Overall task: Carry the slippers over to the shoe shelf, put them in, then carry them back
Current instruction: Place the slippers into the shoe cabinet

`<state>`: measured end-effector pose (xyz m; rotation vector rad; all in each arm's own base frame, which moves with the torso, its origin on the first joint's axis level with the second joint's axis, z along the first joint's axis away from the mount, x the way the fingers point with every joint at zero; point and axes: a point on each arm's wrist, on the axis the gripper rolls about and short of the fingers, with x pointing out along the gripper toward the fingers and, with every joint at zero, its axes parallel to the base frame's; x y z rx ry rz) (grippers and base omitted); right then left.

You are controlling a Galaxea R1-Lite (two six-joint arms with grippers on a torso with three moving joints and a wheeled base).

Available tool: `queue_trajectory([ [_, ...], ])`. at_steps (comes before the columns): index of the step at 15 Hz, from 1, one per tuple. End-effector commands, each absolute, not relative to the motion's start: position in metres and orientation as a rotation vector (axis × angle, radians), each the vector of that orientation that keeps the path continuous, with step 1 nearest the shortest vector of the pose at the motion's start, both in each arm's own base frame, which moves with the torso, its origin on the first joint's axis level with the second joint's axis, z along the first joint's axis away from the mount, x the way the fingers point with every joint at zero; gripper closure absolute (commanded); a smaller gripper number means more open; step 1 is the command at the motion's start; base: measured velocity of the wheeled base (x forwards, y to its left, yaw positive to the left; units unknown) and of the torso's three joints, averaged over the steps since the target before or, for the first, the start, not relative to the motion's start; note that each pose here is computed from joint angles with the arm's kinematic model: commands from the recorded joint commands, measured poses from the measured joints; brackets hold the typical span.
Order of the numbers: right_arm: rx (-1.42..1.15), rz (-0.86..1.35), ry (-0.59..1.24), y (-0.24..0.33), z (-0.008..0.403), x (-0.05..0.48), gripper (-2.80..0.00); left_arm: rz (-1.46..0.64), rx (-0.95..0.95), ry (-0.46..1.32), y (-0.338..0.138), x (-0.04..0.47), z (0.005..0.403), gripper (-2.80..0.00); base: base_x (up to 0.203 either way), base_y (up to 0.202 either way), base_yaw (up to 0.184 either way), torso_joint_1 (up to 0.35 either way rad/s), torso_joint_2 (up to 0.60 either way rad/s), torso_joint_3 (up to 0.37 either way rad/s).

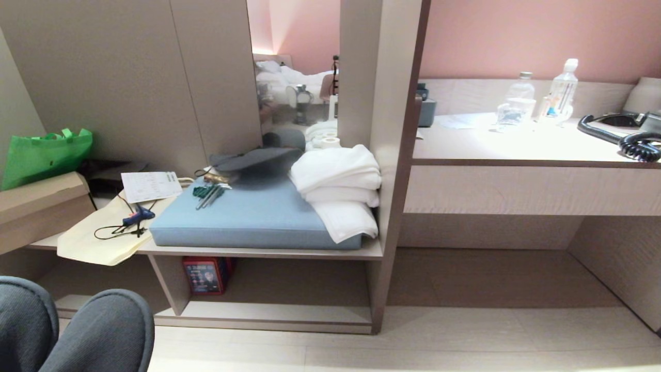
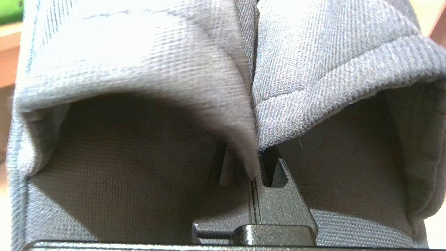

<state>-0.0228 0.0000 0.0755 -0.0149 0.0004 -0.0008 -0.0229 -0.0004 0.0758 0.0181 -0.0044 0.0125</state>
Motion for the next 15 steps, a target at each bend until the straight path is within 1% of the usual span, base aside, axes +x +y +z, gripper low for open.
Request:
queue_trajectory([
  [1,-0.015,-0.001,0.002,0.0000,0.0753,-0.0228,0.00,0.011,0.020,-0.003,-0.0004,-0.0228,0.0758,0.00,0.000,0.000,0.000,0.000,0.00,0.000],
  [15,-0.005,0.000,0.000,-0.0001,0.0755,-0.0228,0.00,0.010,0.029,-0.004,-0.0004,-0.0228,0.0760,0.00,0.000,0.000,0.000,0.000,0.00,0.000],
])
